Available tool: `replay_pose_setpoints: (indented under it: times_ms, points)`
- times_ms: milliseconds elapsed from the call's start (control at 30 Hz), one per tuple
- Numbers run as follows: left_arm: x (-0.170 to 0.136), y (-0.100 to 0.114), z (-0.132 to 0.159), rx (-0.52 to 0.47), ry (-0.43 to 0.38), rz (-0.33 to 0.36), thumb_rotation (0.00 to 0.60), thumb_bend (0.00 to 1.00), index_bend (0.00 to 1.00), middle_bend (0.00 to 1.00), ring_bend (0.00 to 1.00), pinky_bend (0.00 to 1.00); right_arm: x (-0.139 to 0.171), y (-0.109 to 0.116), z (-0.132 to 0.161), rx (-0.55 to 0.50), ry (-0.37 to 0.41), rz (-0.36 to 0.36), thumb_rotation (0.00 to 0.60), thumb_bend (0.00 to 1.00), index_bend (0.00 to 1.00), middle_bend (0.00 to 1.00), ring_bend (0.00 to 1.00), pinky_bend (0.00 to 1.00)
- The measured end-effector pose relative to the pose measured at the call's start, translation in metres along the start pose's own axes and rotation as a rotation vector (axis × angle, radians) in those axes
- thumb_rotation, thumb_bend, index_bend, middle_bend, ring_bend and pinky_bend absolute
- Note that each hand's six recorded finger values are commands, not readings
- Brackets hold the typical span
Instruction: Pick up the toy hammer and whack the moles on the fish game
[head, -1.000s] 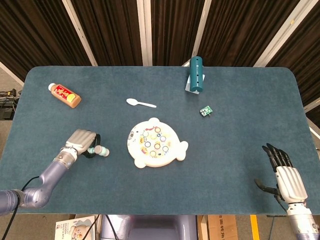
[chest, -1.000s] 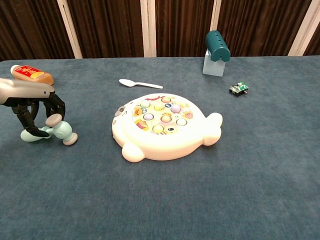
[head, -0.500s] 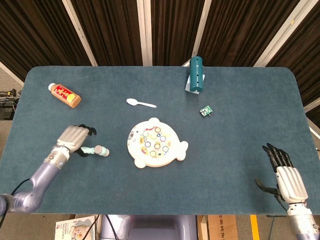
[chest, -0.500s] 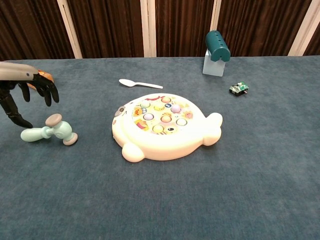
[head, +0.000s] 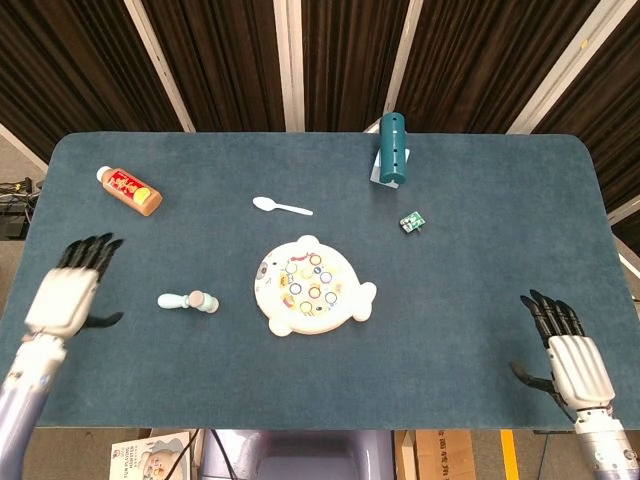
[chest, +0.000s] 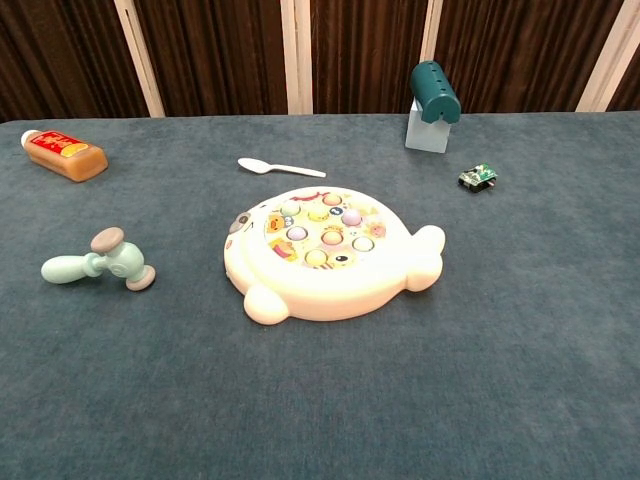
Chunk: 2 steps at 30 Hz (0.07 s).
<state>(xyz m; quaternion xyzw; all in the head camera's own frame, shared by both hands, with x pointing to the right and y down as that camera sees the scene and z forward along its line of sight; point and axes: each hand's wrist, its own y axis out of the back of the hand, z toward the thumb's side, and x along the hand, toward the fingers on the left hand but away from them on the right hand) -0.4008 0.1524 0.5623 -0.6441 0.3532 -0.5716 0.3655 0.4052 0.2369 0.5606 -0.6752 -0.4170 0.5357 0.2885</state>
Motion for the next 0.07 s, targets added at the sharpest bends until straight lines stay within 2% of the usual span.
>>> replay_pose_setpoints:
  times_ms: [67]
  points:
    - [-0.027,-0.002,-0.010,-0.009,0.010,0.043,0.600,0.05,0.00,0.00,0.00,0.00,0.001,0.000,0.002,0.010,0.004,0.000,0.600,0.24,0.00,0.00,0.00,0.00]
